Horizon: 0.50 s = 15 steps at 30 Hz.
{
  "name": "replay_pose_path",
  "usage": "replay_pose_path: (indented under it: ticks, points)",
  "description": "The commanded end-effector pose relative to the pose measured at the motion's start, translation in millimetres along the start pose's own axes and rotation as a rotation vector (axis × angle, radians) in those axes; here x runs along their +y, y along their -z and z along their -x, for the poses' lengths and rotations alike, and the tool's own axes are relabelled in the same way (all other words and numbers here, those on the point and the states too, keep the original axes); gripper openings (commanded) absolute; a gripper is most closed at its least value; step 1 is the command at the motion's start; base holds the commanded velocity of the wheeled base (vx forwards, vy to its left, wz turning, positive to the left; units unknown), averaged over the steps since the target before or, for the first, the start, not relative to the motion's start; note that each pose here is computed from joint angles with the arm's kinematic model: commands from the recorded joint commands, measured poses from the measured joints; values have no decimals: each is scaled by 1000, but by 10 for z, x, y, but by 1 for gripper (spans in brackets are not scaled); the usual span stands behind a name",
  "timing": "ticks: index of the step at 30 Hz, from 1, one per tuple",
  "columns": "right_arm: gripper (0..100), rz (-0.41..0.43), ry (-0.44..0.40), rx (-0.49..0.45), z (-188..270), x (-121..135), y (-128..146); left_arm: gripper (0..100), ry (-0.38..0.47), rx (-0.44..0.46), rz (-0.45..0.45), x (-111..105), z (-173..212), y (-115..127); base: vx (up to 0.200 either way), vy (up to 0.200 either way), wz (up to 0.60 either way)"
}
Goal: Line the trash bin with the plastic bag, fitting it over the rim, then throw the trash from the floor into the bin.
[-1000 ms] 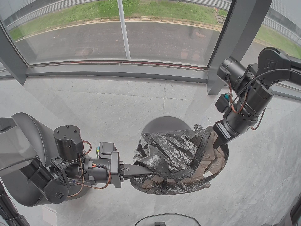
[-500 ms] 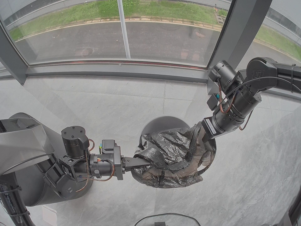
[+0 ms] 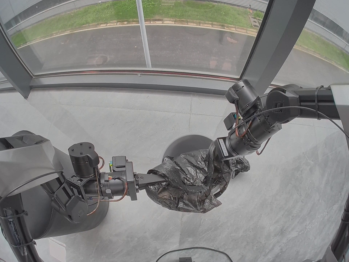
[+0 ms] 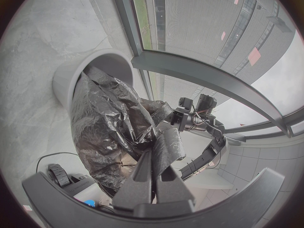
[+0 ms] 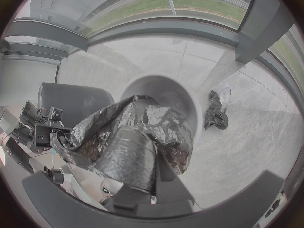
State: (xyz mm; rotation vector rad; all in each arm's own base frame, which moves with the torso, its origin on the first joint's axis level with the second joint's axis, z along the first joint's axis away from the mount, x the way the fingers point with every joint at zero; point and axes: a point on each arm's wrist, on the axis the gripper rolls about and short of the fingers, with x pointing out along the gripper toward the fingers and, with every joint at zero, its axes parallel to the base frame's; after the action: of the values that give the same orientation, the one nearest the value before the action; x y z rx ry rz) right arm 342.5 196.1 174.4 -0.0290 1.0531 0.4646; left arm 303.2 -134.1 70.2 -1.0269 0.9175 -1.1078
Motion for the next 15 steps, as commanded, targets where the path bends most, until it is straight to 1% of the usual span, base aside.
replay_pose_path:
  ticks: [1,4,7,8,9,10,11,12,15]
  points:
    - [0,-6,-12,-13,-218,29,22,0,-3,-32,-7,5,72,-74,0,0,0]
    - [0,-12,-23,-35,-300,68,13,0,-2,-52,-18,-4,119,-122,0,0,0]
    - [0,-14,-22,-30,-329,62,24,0,-3,-60,-19,2,137,-141,0,0,0]
    - [0,-17,-21,-24,-406,50,48,0,3,-70,-31,0,149,-178,0,0,0]
    - [0,-15,-26,-46,-435,47,45,0,6,-77,-39,1,157,-196,0,0,0]
    - [0,-15,-26,-46,-435,47,45,0,6,-77,-39,1,157,-196,0,0,0]
    - [0,-15,-36,-96,-477,47,28,0,10,-82,-48,-2,158,-218,0,0,0]
    - [0,-15,-42,-118,-495,46,24,0,13,-85,-53,-10,160,-230,0,0,0]
    - [0,-14,-47,-145,-541,38,38,0,16,-88,-58,-17,157,-251,0,0,0]
